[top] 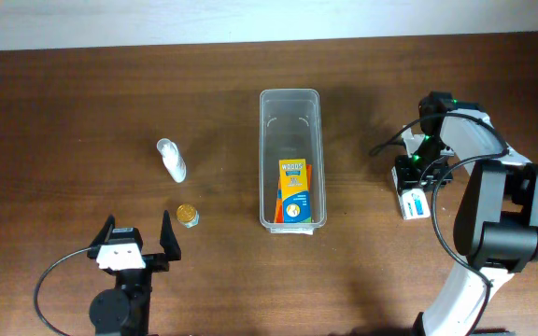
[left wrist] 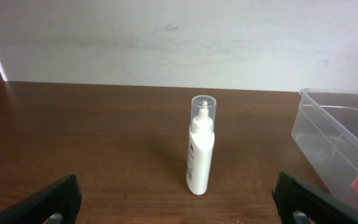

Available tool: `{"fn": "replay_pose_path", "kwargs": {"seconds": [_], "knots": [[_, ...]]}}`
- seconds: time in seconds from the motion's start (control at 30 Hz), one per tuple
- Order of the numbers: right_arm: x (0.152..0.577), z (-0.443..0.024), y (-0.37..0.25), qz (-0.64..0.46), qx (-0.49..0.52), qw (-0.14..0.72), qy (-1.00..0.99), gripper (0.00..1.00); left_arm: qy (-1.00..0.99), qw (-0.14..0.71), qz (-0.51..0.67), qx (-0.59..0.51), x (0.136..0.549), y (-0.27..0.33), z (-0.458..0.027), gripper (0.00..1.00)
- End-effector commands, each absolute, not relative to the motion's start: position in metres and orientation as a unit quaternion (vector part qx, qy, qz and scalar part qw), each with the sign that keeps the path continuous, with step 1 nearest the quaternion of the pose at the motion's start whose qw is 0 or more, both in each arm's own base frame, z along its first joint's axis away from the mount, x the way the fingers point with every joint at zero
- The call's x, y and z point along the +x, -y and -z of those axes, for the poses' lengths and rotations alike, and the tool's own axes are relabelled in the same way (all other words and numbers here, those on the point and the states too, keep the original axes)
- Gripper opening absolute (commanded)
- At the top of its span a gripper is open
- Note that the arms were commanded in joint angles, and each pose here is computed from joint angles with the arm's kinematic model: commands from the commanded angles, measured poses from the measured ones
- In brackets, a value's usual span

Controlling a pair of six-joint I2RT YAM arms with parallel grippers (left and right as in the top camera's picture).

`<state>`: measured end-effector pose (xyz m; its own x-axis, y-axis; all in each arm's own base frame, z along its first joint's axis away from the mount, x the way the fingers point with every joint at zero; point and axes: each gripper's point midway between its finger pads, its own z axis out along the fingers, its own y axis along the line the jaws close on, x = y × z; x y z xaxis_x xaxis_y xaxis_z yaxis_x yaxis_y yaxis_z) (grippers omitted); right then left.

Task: Pack container
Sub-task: 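Grasp the white Panadol box with the right gripper and lift, then carry the Panadol box left over the container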

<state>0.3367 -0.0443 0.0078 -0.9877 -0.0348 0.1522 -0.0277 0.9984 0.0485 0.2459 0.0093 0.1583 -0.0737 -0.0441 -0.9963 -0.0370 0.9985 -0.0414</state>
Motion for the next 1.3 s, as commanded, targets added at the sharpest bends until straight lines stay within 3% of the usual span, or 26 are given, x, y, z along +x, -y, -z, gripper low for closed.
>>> {"fn": "replay_pose_path", "kwargs": {"seconds": [0.0,0.07,0.23,0.47,0.8,1.03,1.27], "knots": [[0.338,-0.009,0.041,0.033,0.008,0.071,0.997,0.49,-0.733,0.68,0.0,-0.017,0.246,-0.008,-0.157,0.99],[0.338,-0.009,0.039,0.04,0.007,0.07,0.997,0.54,-0.733,0.68,0.0,-0.017,0.246,-0.008,-0.157,0.99],[0.339,-0.009,0.036,0.048,0.003,0.067,0.997,0.54,-0.733,0.68,0.0,-0.017,0.246,-0.008,-0.157,0.99],[0.342,-0.009,0.036,0.047,0.0,0.061,0.997,0.43,-0.733,0.68,0.0,-0.017,0.246,-0.008,-0.157,0.99],[0.353,-0.02,0.036,0.048,-0.026,0.048,0.997,0.41,-0.733,0.68,0.0,-0.017,0.246,-0.008,-0.157,0.99],[0.384,-0.06,0.031,0.071,-0.028,0.006,0.997,0.41,-0.733,0.68,0.0,-0.017,0.246,-0.008,-0.157,0.99],[0.419,-0.131,0.006,0.099,-0.031,-0.054,0.993,0.42,-0.733,0.68,0.0,-0.017,0.246,-0.008,-0.157,0.99]]}}
